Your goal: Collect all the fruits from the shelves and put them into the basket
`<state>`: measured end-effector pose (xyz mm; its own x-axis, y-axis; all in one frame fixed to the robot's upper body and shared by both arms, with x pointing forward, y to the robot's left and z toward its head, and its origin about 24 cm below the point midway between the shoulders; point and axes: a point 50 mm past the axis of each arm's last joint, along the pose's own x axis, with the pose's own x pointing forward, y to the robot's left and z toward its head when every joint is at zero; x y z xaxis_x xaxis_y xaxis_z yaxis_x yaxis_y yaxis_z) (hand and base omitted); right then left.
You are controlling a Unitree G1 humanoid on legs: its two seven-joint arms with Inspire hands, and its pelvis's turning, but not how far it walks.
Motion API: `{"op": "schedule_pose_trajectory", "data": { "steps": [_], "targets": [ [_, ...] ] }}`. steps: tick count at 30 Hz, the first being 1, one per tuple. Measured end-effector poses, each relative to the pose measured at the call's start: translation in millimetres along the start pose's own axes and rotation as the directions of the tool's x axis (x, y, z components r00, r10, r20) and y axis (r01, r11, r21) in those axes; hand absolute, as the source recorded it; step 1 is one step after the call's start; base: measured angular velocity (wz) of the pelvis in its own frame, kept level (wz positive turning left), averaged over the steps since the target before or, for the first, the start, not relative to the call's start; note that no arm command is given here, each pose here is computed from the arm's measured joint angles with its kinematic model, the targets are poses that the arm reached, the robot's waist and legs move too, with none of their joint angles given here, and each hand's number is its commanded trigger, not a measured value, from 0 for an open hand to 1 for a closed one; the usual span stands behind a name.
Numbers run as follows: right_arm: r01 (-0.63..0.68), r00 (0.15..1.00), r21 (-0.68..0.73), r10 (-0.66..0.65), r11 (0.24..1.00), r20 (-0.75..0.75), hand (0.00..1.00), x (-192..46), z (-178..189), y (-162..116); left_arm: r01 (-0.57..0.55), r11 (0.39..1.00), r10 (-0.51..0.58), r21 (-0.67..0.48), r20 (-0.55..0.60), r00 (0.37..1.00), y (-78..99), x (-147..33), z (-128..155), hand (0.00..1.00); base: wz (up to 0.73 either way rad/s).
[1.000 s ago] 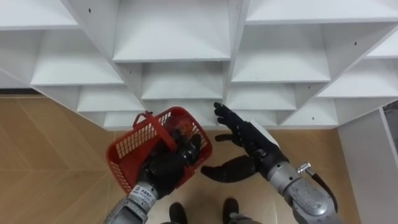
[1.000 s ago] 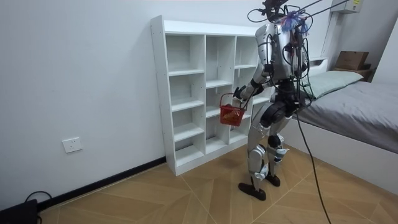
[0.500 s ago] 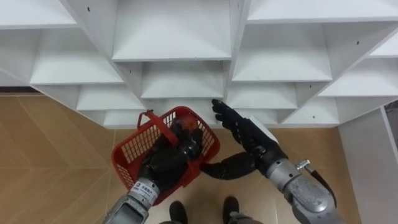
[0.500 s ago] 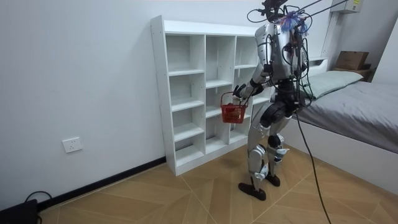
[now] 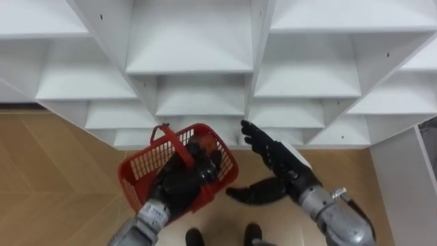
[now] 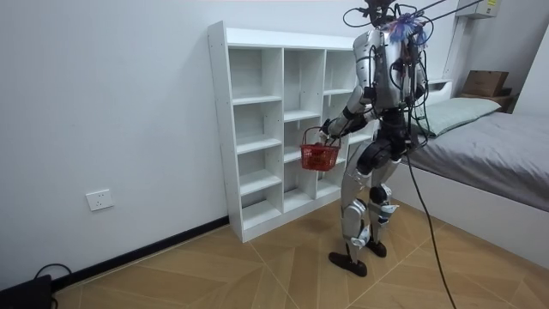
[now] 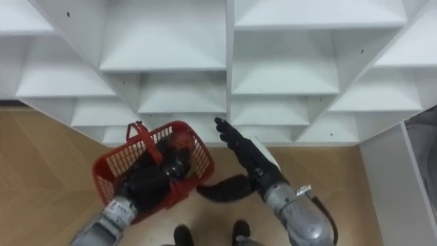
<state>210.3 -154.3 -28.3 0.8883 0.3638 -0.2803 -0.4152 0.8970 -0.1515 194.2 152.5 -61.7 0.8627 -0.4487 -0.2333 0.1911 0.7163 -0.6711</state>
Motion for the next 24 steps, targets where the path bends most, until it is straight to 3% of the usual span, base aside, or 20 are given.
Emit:
{"op": "schedule_pose_trajectory", "data": {
  "steps": [7,15,19,24],
  "targets": [
    [0.174,0.967,0.022,-0.167,0.984,-0.191,0.0,-28,-49,-16,-0.188,0.965,0.219,0.185,-0.167,0.961,42.7,-41.3,-23,1.0,0.1],
    [0.297,0.875,0.01,-0.268,0.955,-0.403,0.0,-63,-100,-14,-0.269,0.882,0.39,0.387,-0.277,0.878,65.5,-81.5,-43,1.0,0.09],
    [0.367,0.786,0.048,-0.283,0.929,-0.549,0.0,-96,-132,-6,-0.391,0.84,0.517,0.377,-0.332,0.789,81.4,-114.6,-63,1.0,0.08],
    [0.532,0.649,0.098,-0.33,0.841,-0.686,0.0,-134,-157,-7,-0.478,0.793,0.602,0.377,-0.368,0.709,87.8,-134.2,-78,1.0,0.17]
  ]
}}
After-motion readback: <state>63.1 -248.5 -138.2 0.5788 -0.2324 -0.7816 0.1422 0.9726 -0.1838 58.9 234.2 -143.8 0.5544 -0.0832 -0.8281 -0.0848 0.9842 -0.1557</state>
